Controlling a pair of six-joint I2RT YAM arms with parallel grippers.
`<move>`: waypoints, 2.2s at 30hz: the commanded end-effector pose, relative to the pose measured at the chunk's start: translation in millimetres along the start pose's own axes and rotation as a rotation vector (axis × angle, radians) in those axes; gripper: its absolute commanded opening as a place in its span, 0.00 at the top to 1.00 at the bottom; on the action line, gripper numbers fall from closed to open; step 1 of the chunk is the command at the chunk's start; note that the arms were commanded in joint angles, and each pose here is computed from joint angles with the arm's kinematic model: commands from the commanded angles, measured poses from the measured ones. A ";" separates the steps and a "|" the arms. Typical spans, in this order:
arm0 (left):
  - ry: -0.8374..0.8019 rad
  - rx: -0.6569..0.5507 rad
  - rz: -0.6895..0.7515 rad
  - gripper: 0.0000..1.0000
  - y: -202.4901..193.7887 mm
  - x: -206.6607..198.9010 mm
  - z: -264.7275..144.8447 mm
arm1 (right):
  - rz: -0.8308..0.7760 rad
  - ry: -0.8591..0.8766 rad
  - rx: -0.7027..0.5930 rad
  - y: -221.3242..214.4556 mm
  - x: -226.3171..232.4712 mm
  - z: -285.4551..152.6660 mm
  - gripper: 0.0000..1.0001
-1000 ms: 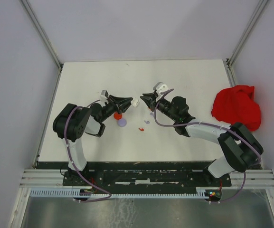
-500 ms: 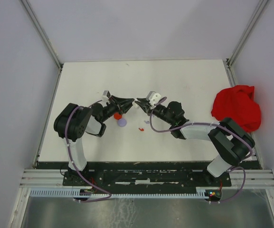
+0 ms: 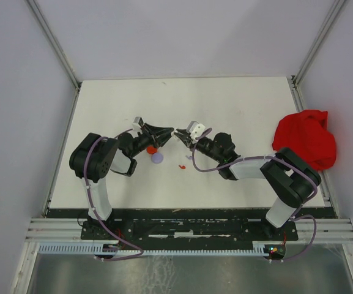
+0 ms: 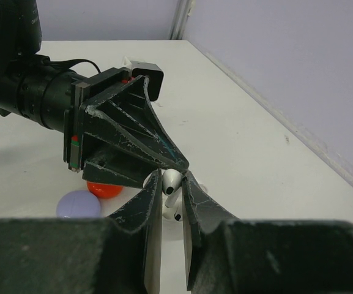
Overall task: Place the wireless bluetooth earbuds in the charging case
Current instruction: Place the earbud in the charging case, then close the charging case.
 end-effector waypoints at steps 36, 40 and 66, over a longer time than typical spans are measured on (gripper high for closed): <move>-0.047 -0.004 -0.006 0.97 3.7 -16.8 6.5 | -0.001 0.004 -0.047 3.1 6.0 -12.0 0.59; -0.040 -0.009 -0.006 0.97 3.8 -13.9 6.2 | 0.002 -0.024 -0.102 17.0 2.0 -13.6 0.52; 0.042 -0.283 -0.048 0.97 38.0 -17.9 2.1 | 0.074 -0.399 0.248 -25.7 -33.9 -54.8 0.07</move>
Point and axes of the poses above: each gripper's point midway between its finger pads, its own z axis out along the fingers, its own x axis along the line the jaws close on, y = z × x, the point moved 1 cm from there along -z, back along the fingers, and after that the axes turned 9 degrees about z, right-handed, at the moved point
